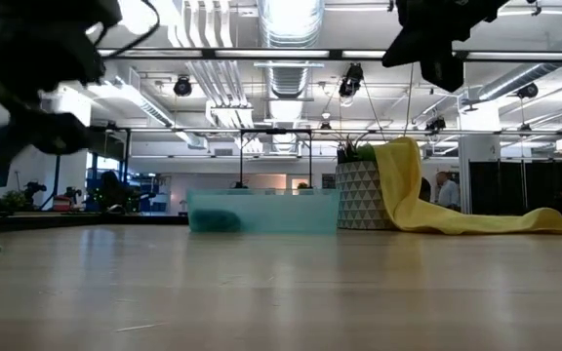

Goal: Fold microfiber towels
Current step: Fold the green microfiber towel

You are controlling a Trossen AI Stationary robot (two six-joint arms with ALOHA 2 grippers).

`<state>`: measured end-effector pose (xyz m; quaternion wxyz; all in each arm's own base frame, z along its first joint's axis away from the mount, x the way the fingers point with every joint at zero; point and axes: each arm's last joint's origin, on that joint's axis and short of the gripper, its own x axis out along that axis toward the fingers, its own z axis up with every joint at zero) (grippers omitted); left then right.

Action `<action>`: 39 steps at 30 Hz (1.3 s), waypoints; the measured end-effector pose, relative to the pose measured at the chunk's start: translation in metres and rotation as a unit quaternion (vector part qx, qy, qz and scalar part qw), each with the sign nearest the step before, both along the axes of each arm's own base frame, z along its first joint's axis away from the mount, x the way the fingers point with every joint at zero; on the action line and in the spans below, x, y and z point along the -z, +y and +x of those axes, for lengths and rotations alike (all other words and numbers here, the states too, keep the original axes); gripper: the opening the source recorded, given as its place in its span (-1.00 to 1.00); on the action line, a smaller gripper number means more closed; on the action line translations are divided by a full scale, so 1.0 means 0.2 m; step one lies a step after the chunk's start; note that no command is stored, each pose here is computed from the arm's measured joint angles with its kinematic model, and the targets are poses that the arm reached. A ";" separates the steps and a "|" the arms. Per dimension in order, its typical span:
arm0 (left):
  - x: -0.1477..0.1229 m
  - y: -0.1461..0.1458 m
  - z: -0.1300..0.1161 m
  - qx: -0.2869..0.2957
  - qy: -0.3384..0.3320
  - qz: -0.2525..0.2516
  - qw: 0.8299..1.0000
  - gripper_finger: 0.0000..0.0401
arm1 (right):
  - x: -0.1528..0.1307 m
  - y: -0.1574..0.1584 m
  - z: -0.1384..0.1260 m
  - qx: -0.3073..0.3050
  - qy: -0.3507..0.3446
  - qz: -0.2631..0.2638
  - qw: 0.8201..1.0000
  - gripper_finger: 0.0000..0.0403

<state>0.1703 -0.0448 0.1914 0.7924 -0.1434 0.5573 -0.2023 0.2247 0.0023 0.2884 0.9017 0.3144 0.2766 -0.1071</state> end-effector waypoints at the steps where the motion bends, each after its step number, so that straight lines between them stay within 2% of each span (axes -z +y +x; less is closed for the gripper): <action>1: 0.03 0.00 0.01 -0.001 0.011 0.025 1.000 0.14 | 0.01 0.02 0.02 -0.004 -0.004 0.000 1.000 -0.96; 3: 0.10 0.01 0.04 -0.001 0.034 0.063 0.997 0.15 | 0.02 0.05 0.06 -0.005 -0.007 0.000 1.000 -0.96; 5: 0.16 0.00 0.06 0.006 0.060 0.080 0.995 0.15 | 0.04 0.07 0.09 -0.005 -0.014 0.005 1.000 -0.96; 9: 0.28 -0.01 0.09 0.026 0.123 0.081 0.989 0.15 | 0.05 0.10 0.13 -0.002 -0.026 0.027 0.999 -0.96; 13: 0.36 -0.04 0.11 0.034 0.157 0.083 0.984 0.15 | 0.06 0.14 0.13 -0.013 -0.026 0.034 0.999 -0.96; 23: 0.33 -0.08 0.15 0.051 0.114 0.050 0.991 0.15 | 0.02 0.19 0.10 -0.027 -0.041 0.041 0.998 -0.96; 31: 0.37 -0.14 0.14 0.025 0.107 0.052 0.993 0.14 | 0.02 0.21 0.09 -0.033 -0.041 0.041 0.998 -0.96; 35: 0.38 -0.16 0.14 0.015 0.112 0.074 0.991 -0.01 | 0.02 0.23 0.09 -0.046 -0.041 0.037 0.997 -0.96; 39: 0.38 -0.17 0.14 -0.001 0.116 0.105 0.988 -0.40 | 0.02 0.25 0.09 -0.054 -0.040 0.033 0.997 -0.96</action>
